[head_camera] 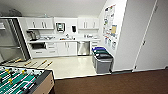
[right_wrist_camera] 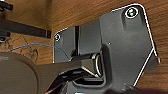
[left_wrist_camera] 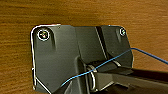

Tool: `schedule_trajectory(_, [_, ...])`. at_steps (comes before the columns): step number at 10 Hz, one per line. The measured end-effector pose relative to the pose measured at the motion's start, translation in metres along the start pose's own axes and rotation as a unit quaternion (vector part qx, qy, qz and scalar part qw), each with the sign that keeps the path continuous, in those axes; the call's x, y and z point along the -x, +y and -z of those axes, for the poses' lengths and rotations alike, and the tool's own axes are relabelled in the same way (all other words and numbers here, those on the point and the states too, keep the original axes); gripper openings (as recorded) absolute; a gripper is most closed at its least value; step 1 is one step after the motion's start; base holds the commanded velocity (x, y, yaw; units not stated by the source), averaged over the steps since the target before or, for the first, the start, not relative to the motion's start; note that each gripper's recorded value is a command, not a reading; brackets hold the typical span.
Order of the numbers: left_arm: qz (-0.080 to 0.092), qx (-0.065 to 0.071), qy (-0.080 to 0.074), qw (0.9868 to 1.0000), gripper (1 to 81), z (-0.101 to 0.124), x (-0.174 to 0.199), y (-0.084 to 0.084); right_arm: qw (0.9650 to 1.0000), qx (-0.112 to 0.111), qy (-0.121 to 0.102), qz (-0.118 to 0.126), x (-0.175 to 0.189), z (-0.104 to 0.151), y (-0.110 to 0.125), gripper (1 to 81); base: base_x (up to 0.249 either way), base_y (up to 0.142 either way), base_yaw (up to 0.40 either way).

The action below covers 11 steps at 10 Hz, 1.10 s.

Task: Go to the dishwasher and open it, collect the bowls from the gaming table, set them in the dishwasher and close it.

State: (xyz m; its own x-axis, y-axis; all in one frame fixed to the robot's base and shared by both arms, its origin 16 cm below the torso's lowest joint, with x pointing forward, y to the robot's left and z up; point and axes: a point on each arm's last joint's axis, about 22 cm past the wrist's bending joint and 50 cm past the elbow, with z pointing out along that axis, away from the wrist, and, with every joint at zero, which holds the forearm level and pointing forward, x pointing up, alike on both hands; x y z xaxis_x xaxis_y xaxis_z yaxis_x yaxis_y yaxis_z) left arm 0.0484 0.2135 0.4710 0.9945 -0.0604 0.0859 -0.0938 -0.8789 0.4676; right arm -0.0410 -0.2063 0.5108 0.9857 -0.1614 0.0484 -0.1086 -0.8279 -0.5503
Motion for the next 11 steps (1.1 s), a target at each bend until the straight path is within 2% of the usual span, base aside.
schedule_trajectory(4, [0.0, 0.001, 0.0, 1.0, 81.1, -0.001, 0.0004, 0.0016, 1.0, -0.001, 0.0, 0.0, -0.0004, -0.0011, -0.0017, 81.1, 0.221, 0.0, 0.0])
schedule_trajectory(6, [0.0, -0.005, 0.0, 1.0, 81.1, -0.0001, 0.0001, -0.0043, 1.0, -0.002, 0.0, 0.0, -0.0003, -0.0022, -0.0032, 81.1, 0.221, 0.0, 0.0])
schedule_trajectory(11, [0.0, -0.003, -0.001, 1.0, 81.1, -0.0023, 0.0009, -0.0009, 1.0, -0.002, 0.002, 0.001, -0.0025, -0.0022, -0.003, 81.1, 0.232, 0.0, 0.0])
